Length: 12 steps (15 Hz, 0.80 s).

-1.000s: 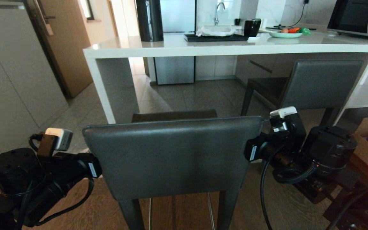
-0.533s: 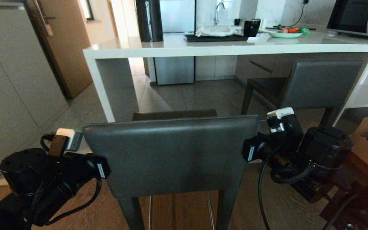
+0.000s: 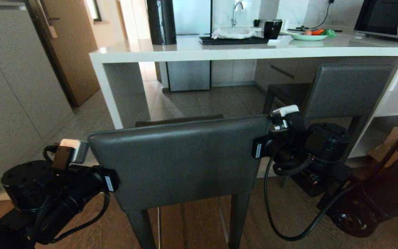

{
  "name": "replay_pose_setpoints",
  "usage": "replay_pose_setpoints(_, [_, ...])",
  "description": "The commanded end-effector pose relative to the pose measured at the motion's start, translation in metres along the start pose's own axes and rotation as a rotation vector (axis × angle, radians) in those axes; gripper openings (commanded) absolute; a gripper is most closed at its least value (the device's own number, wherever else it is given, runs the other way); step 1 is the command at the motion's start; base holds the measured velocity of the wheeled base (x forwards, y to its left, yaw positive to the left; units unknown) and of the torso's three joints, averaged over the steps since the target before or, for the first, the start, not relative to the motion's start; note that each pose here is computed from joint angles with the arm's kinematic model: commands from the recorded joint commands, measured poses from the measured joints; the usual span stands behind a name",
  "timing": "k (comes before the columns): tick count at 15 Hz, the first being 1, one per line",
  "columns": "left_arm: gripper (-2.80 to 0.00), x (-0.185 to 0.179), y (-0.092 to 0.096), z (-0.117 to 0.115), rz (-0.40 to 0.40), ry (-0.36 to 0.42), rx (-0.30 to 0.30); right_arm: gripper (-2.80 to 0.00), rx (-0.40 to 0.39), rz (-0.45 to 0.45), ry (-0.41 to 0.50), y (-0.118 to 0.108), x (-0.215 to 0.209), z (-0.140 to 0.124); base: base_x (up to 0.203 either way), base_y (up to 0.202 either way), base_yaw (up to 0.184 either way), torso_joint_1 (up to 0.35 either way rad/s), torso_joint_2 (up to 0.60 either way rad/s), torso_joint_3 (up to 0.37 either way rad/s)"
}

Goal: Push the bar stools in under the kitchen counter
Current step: Push the gray chair back under the dining table

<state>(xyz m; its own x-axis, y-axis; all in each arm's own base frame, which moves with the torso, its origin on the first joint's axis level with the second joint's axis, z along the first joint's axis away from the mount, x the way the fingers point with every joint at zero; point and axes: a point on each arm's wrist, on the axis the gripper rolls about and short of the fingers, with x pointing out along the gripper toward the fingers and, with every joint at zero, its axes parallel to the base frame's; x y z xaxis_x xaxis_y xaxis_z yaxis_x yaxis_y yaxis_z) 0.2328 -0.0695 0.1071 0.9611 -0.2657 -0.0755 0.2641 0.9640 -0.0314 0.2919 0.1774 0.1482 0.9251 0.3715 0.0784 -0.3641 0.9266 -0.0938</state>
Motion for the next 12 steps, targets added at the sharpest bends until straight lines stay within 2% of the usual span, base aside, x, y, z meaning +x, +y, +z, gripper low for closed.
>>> replay_pose_setpoints(1, [-2.80, 0.002, 0.000, 0.000, -0.005, -0.007, -0.001, -2.80, -0.001, -0.018, 0.001, -0.005, 0.004, -0.005, 0.000, 0.000, 0.000, 0.000, 0.00, 0.000])
replay_pose_setpoints(3, [-2.80, 0.008, 0.000, 0.000, -0.001, -0.012, 0.000, -2.80, -0.003, -0.038, 0.017, -0.012, 0.002, -0.009, 0.000, 0.000, 0.000, 0.000, 0.00, 0.000])
replay_pose_setpoints(6, [-2.80, 0.024, 0.000, 0.009, 0.000, -0.066, 0.003, -2.80, -0.007, -0.054, 0.058, -0.018, -0.006, -0.018, 0.000, 0.000, 0.000, 0.000, 0.00, 0.000])
replay_pose_setpoints(8, [-2.80, 0.039, 0.001, 0.013, 0.003, -0.096, 0.031, -2.80, -0.007, -0.055, 0.049, -0.018, -0.006, -0.018, 0.000, 0.000, 0.000, 0.000, 0.00, 0.000])
replay_pose_setpoints(9, [-2.80, 0.046, 0.001, 0.011, 0.006, -0.096, 0.049, -2.80, -0.009, -0.054, 0.049, -0.018, -0.006, -0.019, 0.000, 0.000, 0.000, 0.000, 0.00, 0.000])
replay_pose_setpoints(12, [-2.80, 0.053, 0.004, 0.003, 0.021, -0.069, 0.054, -2.80, -0.009, -0.054, 0.043, -0.018, -0.005, -0.018, 0.000, 0.000, 0.000, 0.000, 0.00, 0.000])
